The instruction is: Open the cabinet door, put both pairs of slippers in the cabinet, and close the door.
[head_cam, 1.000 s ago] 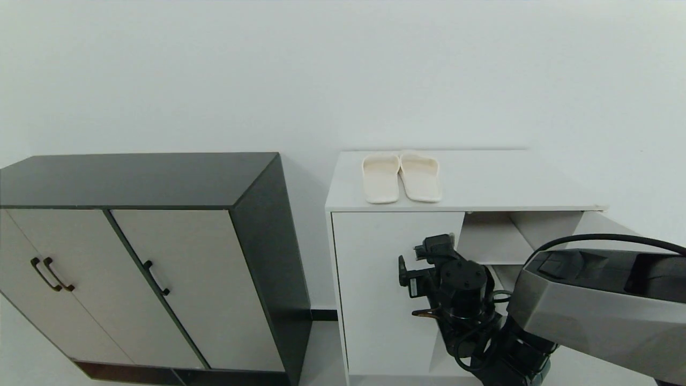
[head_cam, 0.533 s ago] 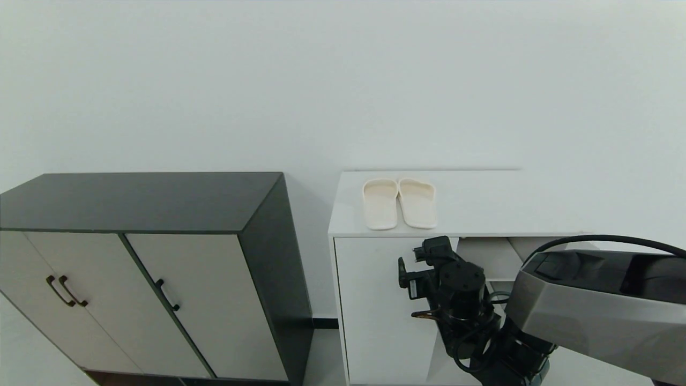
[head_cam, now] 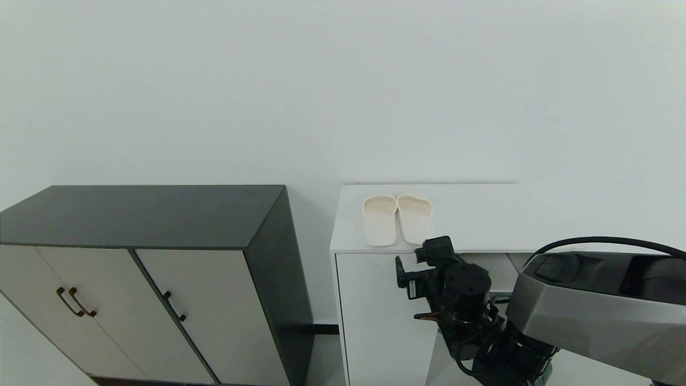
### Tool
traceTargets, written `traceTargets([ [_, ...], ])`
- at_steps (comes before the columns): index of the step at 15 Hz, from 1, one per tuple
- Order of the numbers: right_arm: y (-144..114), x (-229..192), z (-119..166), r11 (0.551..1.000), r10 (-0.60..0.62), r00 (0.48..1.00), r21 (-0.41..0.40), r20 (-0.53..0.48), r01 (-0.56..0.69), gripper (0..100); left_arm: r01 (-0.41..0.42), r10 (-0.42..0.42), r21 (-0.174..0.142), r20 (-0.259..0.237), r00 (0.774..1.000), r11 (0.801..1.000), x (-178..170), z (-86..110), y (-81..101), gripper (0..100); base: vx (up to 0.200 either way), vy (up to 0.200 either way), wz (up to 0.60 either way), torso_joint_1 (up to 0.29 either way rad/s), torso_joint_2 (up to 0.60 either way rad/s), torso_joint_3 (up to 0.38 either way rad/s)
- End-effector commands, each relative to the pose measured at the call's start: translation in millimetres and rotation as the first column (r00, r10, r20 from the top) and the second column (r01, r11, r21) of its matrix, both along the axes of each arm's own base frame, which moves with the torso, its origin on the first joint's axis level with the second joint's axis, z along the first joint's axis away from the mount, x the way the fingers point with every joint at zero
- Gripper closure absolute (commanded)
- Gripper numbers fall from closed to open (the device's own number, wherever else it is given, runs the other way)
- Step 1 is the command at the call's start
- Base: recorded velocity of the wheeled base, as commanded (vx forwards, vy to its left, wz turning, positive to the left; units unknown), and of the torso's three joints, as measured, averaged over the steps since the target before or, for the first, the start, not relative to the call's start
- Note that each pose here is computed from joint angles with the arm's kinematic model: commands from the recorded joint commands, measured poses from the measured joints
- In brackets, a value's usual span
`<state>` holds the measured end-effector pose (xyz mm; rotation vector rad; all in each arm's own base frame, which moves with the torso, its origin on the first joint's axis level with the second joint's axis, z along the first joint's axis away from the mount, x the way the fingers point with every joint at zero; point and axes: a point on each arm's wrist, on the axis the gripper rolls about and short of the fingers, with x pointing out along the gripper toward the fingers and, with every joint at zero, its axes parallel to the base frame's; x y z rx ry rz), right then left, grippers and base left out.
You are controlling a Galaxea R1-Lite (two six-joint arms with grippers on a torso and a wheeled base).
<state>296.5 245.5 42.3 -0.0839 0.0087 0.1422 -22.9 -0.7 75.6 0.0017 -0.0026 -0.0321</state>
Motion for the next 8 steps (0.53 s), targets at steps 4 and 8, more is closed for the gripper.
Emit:
traceTargets([
  [4, -3, -4, -7, 0.999, 0.037, 0.999, -0.033, -0.002, -0.037, 0, -0.001, 0.001, 0.0, -0.001, 1.0, 1.0, 0, 0.1, 0.0, 100, 0.0, 0.0, 0.0, 0.005, -0.01, -0.008],
  [8, 5, 5, 15, 0.993, -0.035, 0.997, -0.108, 0.063, 0.042, 0, -0.001, 0.001, 0.0, -0.001, 1.0, 1.0, 0, 0.1, 0.0, 100, 0.0, 0.0, 0.0, 0.0, 0.0, 0.0],
])
